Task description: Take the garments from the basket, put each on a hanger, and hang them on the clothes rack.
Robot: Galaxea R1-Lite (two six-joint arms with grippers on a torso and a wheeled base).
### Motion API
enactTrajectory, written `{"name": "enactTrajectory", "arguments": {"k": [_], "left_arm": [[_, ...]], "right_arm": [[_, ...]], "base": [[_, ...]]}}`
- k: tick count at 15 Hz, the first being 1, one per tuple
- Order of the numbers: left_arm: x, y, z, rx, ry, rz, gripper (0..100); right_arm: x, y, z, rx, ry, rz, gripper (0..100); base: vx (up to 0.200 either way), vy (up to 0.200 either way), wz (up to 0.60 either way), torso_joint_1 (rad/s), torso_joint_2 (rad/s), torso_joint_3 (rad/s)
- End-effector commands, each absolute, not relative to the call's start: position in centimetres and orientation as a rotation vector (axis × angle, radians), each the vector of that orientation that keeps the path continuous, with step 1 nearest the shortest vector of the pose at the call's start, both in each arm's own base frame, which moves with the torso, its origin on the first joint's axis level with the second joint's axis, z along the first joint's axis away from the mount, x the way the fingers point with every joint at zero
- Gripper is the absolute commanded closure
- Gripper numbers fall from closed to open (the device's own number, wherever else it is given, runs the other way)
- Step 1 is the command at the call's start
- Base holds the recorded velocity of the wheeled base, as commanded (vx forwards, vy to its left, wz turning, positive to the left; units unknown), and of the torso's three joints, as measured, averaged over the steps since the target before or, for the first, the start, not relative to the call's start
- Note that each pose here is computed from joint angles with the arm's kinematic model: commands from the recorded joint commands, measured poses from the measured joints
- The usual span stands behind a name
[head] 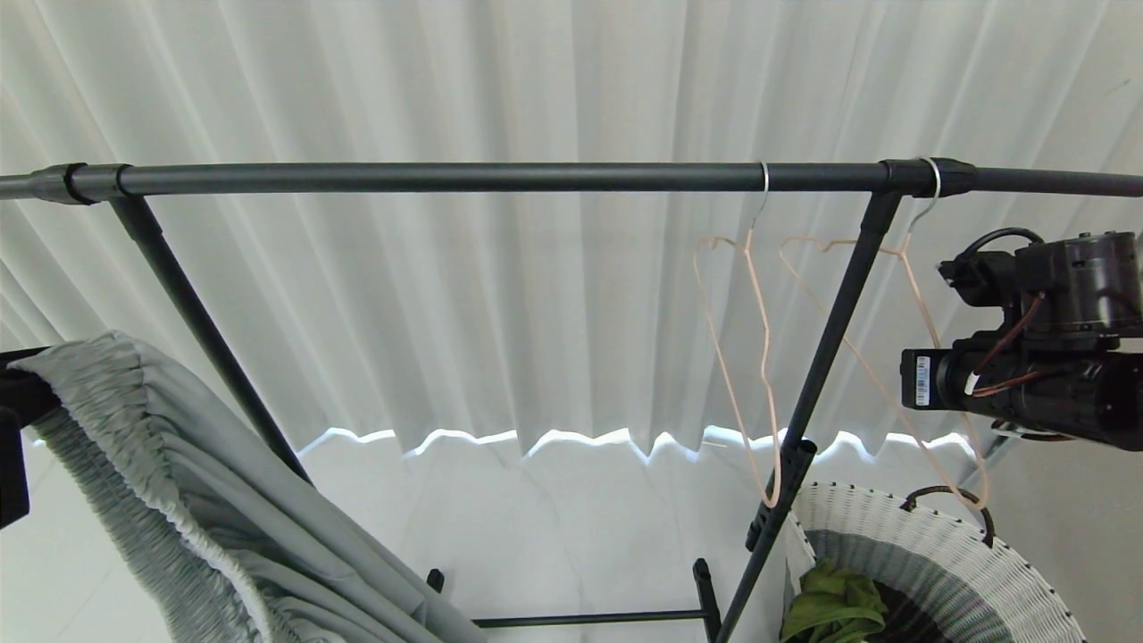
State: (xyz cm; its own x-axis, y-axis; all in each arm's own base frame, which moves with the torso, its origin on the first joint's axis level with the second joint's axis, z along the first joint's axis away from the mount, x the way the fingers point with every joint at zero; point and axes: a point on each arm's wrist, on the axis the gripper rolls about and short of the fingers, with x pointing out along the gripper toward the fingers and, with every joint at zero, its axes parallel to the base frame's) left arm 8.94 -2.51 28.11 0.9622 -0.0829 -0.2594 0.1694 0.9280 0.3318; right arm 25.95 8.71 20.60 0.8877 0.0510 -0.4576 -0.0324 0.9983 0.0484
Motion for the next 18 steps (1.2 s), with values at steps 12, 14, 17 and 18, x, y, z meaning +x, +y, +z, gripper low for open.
{"name": "enactTrajectory", "arguments": {"k": [12,14,17,18], "left_arm": [[8.3,-2.3,27.9,0.358,0.236,-0.129,100],[8.2,-2.3,27.9,0.365,0.234,-0.128,100],[8.4,-2.3,27.8,0.400,0.237,-0.131,100],[8.4,-2.3,27.8,0.401,0.238,-0.131,100]], "right_arm": [[21.8,8.1,24.6,0.064,0.336,0.056,100],[21.2,8.2,24.9,0.062,0.325,0.053,100],[20.3,7.9,24.8,0.052,0.321,0.039,100],[20.0,7.7,24.6,0.046,0.322,0.040,100]], "base": [[0.000,0.000,0.00,0.000,0.00,0.000],[0.000,0.000,0.00,0.000,0.00,0.000],[-0.133,0.000,0.00,-0.002,0.00,0.005],[-0.200,0.000,0.00,0.012,0.01,0.002]]}}
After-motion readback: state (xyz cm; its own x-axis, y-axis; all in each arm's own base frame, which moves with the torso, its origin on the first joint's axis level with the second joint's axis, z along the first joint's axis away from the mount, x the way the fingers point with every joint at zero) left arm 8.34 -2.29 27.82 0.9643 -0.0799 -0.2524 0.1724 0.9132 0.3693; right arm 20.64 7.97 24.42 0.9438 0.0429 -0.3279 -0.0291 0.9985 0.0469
